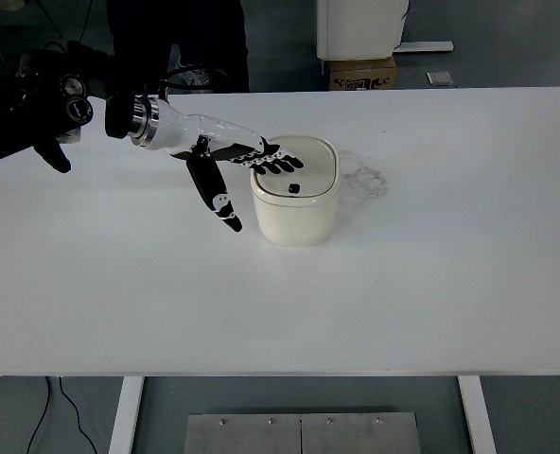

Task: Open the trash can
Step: 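Press the left hand fingers onto the lid's far edge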

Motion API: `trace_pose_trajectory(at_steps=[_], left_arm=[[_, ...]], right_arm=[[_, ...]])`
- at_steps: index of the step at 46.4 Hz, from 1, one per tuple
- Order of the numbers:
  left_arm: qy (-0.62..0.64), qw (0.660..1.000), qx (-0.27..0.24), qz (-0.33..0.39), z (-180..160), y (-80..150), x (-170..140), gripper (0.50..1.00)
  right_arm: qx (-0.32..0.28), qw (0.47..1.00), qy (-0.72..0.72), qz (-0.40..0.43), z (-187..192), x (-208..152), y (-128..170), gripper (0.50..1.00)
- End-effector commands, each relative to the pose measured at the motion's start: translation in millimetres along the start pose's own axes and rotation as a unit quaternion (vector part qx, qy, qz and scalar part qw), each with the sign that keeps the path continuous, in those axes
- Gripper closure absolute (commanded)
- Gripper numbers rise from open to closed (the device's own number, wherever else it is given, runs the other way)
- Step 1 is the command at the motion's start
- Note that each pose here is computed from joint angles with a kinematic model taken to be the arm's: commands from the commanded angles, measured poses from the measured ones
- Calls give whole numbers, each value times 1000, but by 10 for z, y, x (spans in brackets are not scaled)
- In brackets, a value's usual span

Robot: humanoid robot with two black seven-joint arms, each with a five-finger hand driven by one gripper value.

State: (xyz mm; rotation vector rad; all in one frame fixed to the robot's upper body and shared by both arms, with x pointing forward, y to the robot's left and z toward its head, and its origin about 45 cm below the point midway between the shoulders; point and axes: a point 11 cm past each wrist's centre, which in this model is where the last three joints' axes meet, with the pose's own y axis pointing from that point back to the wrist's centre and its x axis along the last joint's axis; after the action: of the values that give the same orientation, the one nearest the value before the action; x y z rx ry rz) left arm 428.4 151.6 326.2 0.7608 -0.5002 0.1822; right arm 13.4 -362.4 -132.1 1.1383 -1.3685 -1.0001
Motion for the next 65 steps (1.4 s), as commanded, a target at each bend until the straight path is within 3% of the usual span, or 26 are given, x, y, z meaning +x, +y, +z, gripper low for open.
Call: trace_pose_trajectory(at_steps=[1,65], left_arm=[[0,1000,-2,-3,13,-25,-15,500],[-1,1000,6,-29,-28,-167,-169,500]], right_arm=[[0,1000,0,0,0,0,0,509],[0,1000,0,0,0,0,0,509]])
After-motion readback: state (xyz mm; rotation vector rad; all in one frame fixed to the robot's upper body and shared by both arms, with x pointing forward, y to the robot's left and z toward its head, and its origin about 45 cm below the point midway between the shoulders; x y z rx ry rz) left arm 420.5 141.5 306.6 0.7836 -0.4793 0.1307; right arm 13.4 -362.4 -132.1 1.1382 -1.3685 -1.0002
